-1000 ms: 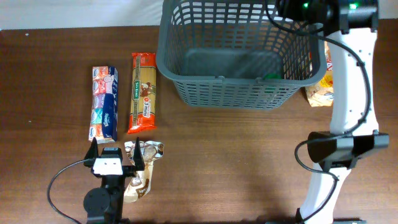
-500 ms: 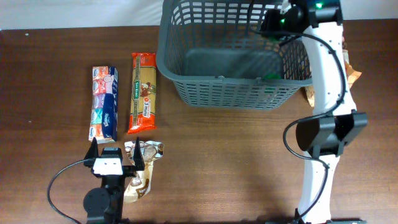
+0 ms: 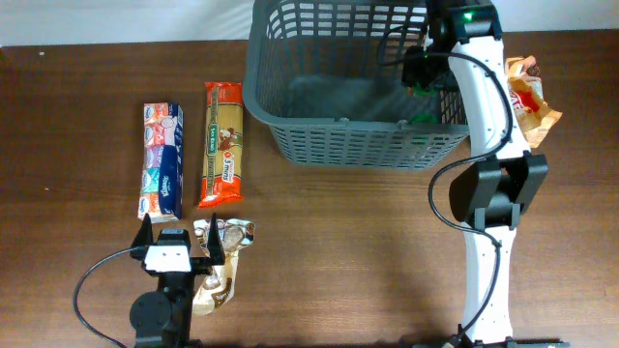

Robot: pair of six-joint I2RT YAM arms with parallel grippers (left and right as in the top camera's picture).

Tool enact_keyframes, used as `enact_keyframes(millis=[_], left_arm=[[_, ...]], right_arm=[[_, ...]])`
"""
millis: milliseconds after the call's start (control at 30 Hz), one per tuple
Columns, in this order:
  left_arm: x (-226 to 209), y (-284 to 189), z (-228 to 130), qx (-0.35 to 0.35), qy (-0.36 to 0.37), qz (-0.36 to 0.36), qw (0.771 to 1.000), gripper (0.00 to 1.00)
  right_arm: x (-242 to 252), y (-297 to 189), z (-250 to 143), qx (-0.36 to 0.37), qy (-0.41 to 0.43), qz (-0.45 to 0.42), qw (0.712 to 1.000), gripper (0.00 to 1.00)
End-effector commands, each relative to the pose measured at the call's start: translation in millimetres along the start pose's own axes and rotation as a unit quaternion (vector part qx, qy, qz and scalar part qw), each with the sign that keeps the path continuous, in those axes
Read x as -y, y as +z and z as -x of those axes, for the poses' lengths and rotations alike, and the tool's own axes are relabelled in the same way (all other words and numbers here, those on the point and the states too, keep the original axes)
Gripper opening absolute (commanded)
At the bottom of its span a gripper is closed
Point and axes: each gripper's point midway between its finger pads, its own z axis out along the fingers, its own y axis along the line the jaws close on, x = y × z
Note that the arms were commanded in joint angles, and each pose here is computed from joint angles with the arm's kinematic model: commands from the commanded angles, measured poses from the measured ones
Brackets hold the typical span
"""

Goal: Pack container
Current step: 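Lift the second jar and carry it over the basket, then lower the second jar into the basket and open the right gripper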

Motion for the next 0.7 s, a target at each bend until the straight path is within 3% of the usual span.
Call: enact_keyframes(millis=[0, 667], left_arm=[[-2.6, 0.0, -1.9, 0.0, -0.005, 0.006, 1.0, 0.99], [-2.7, 0.0, -1.9, 0.0, -0.005, 0.007, 1.0, 0.99]], right_arm=[[0.8, 8.7, -3.5, -0.009, -0.009, -0.011, 1.0, 0.04], [7.9, 48.9, -33.1, -0.084, -0.018, -0.029, 0.996, 0.06]])
